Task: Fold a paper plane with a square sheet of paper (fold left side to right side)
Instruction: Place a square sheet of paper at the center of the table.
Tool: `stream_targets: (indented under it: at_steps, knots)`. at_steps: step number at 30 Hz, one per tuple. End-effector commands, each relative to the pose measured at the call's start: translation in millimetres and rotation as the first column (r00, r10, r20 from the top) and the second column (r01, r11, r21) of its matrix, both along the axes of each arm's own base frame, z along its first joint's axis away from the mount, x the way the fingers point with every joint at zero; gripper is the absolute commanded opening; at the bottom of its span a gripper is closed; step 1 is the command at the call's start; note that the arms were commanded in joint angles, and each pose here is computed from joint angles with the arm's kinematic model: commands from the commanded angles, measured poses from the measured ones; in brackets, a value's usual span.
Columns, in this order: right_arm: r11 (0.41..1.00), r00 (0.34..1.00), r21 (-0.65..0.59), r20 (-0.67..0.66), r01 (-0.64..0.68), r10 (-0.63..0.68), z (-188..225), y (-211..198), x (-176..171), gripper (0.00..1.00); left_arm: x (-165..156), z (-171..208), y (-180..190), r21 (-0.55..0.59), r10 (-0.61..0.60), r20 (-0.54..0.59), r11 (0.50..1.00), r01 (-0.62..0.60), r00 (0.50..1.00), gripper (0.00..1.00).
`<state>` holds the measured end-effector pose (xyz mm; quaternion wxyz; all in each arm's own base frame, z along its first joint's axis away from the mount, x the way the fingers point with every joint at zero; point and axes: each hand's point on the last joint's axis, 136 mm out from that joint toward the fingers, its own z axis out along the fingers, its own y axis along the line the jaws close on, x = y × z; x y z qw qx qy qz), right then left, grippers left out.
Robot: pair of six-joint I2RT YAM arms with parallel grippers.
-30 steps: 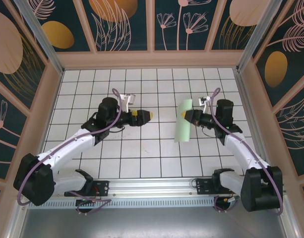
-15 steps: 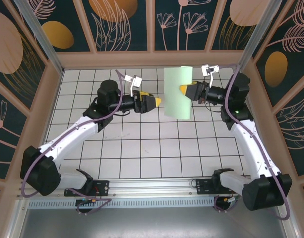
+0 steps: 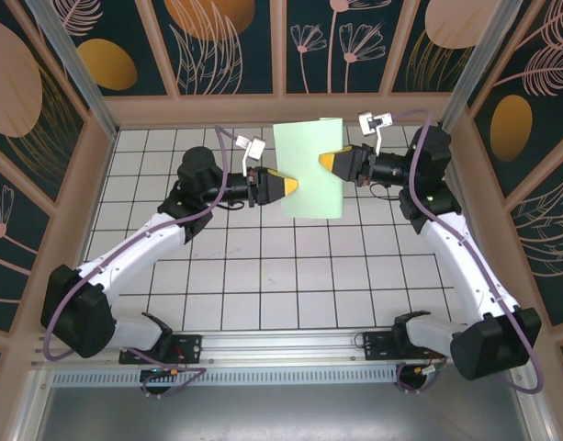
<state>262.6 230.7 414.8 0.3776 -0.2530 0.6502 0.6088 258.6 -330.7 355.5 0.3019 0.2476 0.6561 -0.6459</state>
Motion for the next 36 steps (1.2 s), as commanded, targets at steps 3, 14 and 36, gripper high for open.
stream_targets:
  at_steps: [3, 14, 36]
  knots:
    - [0.997, 0.997, -0.011, -0.01, 0.079, -0.079, -2, -9, 14, 0.24, -3, -10, 4, 0.022, -0.001, -0.007, 1.0, 0.001, 1.0, 0.07]
    - [0.903, 0.871, -0.231, -0.261, 0.363, -0.416, -113, -64, 63, 0.74, 13, -138, 11, 0.268, 0.159, -0.29, 0.96, -0.079, 0.944, 0.0]
    - [0.825, 0.638, -0.489, -0.546, 0.283, -0.542, -300, -57, 54, 0.63, 24, -340, 71, 0.781, 0.389, -0.302, 0.624, -0.008, 0.87, 0.0]
